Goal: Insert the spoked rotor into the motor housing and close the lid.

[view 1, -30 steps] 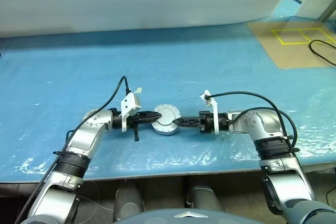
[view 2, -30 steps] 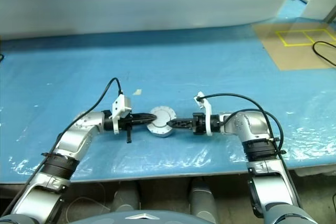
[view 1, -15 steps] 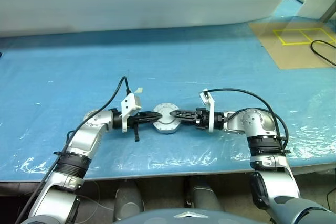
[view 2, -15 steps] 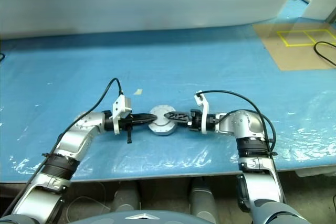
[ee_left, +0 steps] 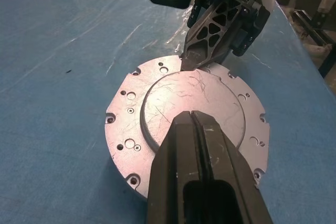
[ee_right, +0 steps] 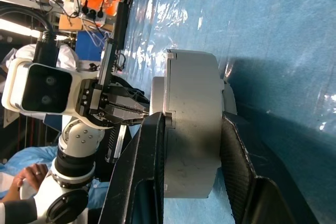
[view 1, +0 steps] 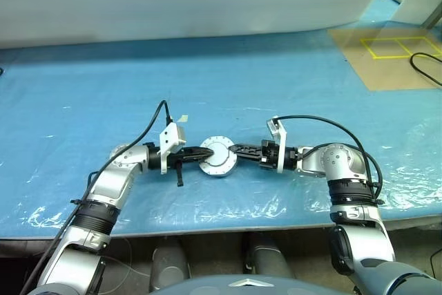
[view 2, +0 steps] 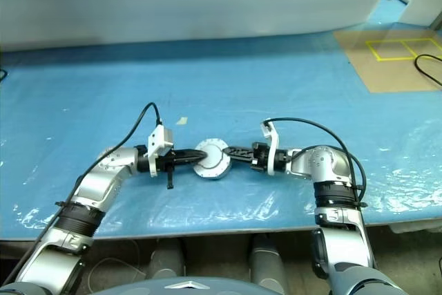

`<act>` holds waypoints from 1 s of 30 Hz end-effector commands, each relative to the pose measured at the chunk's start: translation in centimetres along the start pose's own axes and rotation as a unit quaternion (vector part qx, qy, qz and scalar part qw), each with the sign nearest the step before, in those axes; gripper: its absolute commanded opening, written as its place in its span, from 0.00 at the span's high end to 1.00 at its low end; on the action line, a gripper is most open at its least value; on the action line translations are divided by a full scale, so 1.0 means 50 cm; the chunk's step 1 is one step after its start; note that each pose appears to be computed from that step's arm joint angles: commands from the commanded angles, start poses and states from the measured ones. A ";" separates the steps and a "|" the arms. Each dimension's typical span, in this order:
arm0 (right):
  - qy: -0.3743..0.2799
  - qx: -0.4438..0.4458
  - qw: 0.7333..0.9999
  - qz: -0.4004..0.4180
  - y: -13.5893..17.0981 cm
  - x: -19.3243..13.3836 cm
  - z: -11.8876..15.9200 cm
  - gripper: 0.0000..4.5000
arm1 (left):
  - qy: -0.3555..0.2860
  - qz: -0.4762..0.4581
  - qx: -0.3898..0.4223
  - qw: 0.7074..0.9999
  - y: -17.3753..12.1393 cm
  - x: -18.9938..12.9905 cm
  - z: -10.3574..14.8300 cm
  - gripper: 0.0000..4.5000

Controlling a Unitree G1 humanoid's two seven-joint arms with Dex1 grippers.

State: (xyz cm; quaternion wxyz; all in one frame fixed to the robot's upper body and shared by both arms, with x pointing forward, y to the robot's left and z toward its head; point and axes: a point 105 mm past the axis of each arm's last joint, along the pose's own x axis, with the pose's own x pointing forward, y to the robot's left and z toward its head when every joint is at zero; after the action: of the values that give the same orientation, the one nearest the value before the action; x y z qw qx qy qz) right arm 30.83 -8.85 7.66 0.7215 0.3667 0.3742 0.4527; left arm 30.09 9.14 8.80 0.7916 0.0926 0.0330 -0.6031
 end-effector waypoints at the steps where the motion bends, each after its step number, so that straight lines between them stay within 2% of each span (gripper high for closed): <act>1: -0.008 -0.013 0.999 0.035 0.031 0.004 0.013 0.76 | 0.022 -0.002 -0.010 1.000 -0.006 -0.002 -0.021 1.00; 4: -0.008 -0.014 0.999 0.031 0.027 0.006 0.011 0.76 | 0.009 0.010 -0.021 1.000 0.003 -0.005 -0.012 1.00; 11: -0.026 0.002 0.999 0.037 0.025 0.005 0.019 0.76 | -0.103 0.063 -0.111 0.986 0.038 -0.025 0.053 1.00; 16: -0.065 0.030 0.995 0.070 0.041 0.002 0.044 0.76 | -0.146 0.090 -0.165 0.971 0.042 -0.056 0.064 1.00; 21: -0.103 0.051 0.989 0.093 0.053 0.003 0.068 0.76 | -0.215 0.159 -0.246 0.932 0.062 -0.106 0.060 1.00; 25: -0.124 0.058 0.984 0.113 0.068 0.010 0.081 0.76 | -0.250 0.182 -0.303 0.901 0.046 -0.112 0.038 0.80; 30: -0.139 0.062 0.980 0.128 0.079 0.013 0.089 0.76 | -0.300 0.201 -0.356 0.862 0.037 -0.105 0.034 0.44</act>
State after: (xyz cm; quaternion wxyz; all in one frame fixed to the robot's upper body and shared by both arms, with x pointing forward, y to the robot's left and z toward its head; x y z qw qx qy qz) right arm 32.98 -7.69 9.99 0.6887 0.5020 0.3018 0.4273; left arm 30.56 13.94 10.03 0.8509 -0.3638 0.0137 -0.3787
